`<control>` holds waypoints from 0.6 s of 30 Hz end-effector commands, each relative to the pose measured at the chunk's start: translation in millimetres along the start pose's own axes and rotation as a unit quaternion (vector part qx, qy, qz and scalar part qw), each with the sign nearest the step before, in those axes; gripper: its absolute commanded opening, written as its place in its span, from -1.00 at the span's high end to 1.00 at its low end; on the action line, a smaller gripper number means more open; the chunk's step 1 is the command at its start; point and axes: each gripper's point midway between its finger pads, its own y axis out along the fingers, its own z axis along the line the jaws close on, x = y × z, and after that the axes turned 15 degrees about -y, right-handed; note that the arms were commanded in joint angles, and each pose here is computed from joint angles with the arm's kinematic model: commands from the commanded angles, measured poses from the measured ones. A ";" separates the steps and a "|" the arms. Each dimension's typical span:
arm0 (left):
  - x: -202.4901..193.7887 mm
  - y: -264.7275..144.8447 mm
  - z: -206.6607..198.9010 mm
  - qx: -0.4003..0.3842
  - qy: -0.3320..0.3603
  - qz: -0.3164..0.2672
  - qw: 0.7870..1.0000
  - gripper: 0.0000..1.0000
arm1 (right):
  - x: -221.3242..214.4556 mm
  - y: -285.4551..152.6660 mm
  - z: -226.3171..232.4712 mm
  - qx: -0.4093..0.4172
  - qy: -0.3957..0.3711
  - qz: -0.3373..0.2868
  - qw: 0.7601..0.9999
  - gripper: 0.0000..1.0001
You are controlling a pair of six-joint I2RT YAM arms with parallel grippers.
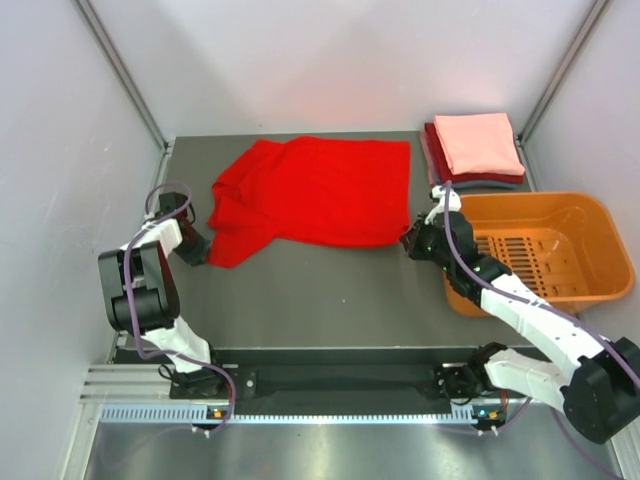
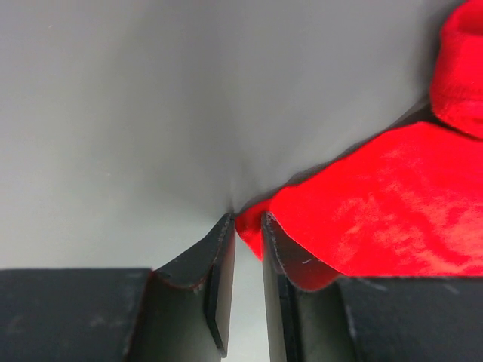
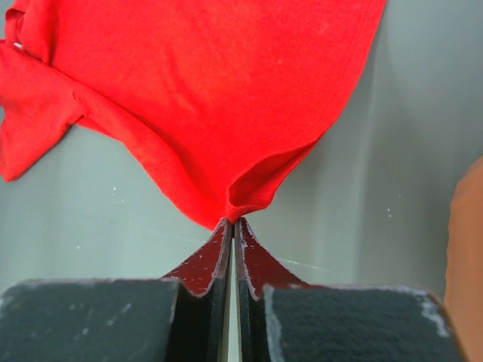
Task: Fold and stack the t-shirts
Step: Flatten the tshirt out
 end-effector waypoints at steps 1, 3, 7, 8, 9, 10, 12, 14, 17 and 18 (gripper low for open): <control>-9.1 15.7 6.1 0.008 -0.002 0.019 1.000 0.51 | 6.3 1.6 5.1 0.004 0.002 -0.017 1.000 1.00; -10.7 16.6 5.1 0.006 0.000 0.022 1.000 0.62 | 5.7 2.1 5.7 0.004 0.002 -0.016 1.000 1.00; -6.0 7.6 -6.8 -0.010 0.000 0.027 1.000 1.00 | 1.9 6.8 6.7 0.005 0.005 -0.007 1.000 1.00; -1.7 2.5 -10.5 -0.014 0.000 0.023 1.000 1.00 | 5.1 6.8 7.0 0.003 0.004 -0.006 1.000 1.00; 2.1 -9.4 -14.5 -0.020 0.001 0.019 1.000 1.00 | 7.1 7.7 6.6 0.000 0.002 -0.002 1.000 1.00; 14.6 -23.0 -27.2 -0.036 0.001 0.003 0.999 1.00 | 12.1 7.0 3.4 -0.012 -0.001 -0.004 1.000 1.00; 33.2 -46.5 -38.0 -0.048 0.001 -0.028 0.998 1.00 | 36.7 2.4 2.1 -0.024 -0.013 -0.017 0.999 1.00; 57.1 -92.4 -60.9 -0.090 0.000 -0.066 0.994 1.00 | 70.9 -6.7 0.6 -0.042 -0.017 -0.042 0.998 1.00; 84.6 -162.3 -90.3 -0.163 -0.001 -0.121 0.979 1.00 | 117.9 -21.8 -0.9 -0.063 -0.024 -0.079 0.995 1.00; 90.8 -188.3 -96.2 -0.189 -0.004 -0.141 0.972 1.00 | 128.1 -25.0 -1.3 -0.067 -0.025 -0.087 0.994 1.00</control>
